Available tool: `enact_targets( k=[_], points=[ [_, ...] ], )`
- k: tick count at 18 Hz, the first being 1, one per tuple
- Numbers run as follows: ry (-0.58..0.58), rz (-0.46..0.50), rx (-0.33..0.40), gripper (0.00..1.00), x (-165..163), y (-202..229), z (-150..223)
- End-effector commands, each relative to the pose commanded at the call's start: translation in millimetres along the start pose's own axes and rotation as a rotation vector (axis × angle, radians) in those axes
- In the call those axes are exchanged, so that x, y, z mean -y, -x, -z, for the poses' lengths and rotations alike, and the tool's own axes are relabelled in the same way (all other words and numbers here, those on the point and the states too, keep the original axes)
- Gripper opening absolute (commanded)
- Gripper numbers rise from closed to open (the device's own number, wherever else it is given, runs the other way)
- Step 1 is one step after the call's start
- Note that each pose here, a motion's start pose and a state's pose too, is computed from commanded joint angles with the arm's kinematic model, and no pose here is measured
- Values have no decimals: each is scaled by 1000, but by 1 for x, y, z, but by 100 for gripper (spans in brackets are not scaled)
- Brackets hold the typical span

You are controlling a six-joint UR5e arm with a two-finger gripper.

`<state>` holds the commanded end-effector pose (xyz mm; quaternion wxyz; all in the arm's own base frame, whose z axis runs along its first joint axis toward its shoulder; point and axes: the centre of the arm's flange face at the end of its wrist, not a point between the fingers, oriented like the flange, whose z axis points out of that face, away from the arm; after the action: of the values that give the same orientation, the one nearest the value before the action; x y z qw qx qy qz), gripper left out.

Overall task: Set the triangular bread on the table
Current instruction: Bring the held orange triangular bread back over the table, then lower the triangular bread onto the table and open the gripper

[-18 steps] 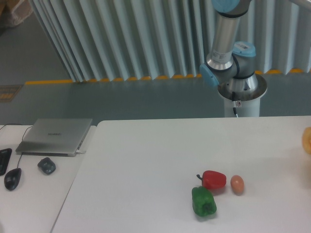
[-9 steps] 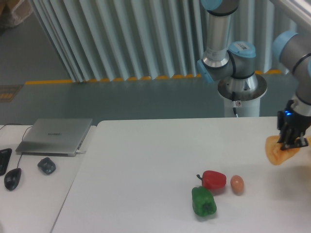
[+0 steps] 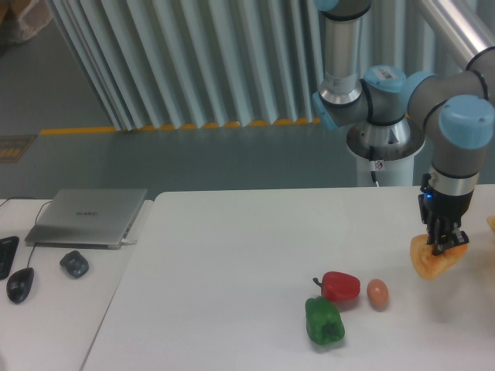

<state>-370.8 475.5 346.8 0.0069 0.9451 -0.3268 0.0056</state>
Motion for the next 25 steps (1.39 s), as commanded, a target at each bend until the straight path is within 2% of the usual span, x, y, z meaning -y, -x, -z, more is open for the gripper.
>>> enact_targets(
  k=[5, 7, 8, 9, 10, 11, 15, 17, 20, 22, 25],
  points=[
    [23, 5, -53, 23, -1, 12, -34],
    [23, 6, -56, 28, -2, 13, -36],
    [23, 7, -53, 37, -2, 13, -34],
    [21, 5, -56, 52, -1, 14, -36],
    [21, 3, -58, 71, -1, 15, -38],
    [21, -4, -53, 98, -1, 15, -37],
    [19, 4, -34, 100, -1, 15, -26],
    [18, 5, 8, 100, 0, 22, -8],
    [-54, -9, 49, 100, 10, 24, 16],
    [-105, -7, 54, 100, 16, 24, 20],
    [-70, -24, 50, 100, 16, 17, 33]
  ],
)
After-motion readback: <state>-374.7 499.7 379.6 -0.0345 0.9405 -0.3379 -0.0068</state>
